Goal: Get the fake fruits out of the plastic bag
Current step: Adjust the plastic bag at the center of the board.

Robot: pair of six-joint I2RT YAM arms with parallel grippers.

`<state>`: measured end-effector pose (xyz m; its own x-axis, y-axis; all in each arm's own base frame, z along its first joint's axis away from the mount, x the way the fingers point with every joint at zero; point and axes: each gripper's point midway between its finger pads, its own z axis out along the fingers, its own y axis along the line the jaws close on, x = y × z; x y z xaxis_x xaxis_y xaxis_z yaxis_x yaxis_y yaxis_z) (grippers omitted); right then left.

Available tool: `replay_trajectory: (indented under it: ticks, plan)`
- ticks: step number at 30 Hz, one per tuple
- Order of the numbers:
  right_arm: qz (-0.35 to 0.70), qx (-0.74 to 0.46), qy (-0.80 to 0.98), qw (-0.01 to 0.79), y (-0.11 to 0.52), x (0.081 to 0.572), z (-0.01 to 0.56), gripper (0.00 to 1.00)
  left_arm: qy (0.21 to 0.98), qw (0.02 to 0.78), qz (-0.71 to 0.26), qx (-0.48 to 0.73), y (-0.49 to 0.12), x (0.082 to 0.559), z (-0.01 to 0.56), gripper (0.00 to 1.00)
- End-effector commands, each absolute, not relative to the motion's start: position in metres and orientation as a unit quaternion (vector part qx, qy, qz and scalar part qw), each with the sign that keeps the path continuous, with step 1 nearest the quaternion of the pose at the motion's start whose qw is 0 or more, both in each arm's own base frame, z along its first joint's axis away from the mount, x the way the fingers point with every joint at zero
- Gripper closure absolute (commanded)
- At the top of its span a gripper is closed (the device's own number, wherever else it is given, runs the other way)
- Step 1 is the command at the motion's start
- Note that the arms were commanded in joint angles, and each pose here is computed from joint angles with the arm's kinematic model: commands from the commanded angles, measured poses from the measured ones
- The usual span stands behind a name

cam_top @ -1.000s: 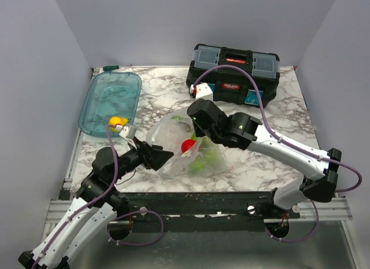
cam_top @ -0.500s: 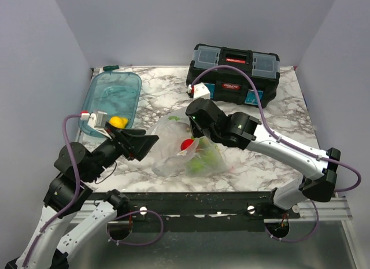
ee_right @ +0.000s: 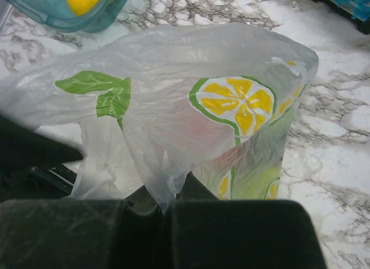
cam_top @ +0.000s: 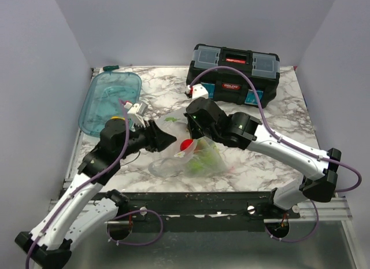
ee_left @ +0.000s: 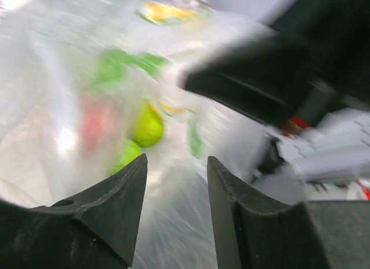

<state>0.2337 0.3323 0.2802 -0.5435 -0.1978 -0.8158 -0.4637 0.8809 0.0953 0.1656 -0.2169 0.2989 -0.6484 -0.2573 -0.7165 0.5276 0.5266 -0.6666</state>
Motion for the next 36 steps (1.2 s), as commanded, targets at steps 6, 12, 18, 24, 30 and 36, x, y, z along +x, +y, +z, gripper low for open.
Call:
replay_trajectory:
  ticks: [6,12,18,24,30,36]
  plan:
    - [0.229,-0.218,0.851,0.419,0.349,0.214,0.289,0.99,0.802,0.532,-0.271,-0.024,-0.149,0.331,0.276,0.58]
    - [0.200,-0.191,0.854,0.440,0.333,0.222,0.289,0.99,0.799,0.525,-0.289,0.049,-0.156,0.325,0.294,0.55]
    - [0.153,-0.163,0.855,0.468,0.321,0.240,0.289,0.99,0.766,0.491,-0.405,0.092,-0.175,0.238,0.306,0.43]
    - [0.139,-0.179,0.851,0.473,0.326,0.255,0.292,0.99,0.746,0.452,-0.476,0.107,-0.179,0.168,0.302,0.30]
    - [0.165,-0.220,0.846,0.458,0.342,0.250,0.293,0.99,0.689,0.481,-0.532,0.107,-0.179,0.133,0.328,0.23]
    - [0.231,-0.312,0.815,0.430,0.362,0.223,0.291,0.99,0.690,0.489,-0.522,0.113,-0.182,0.150,0.342,0.36]
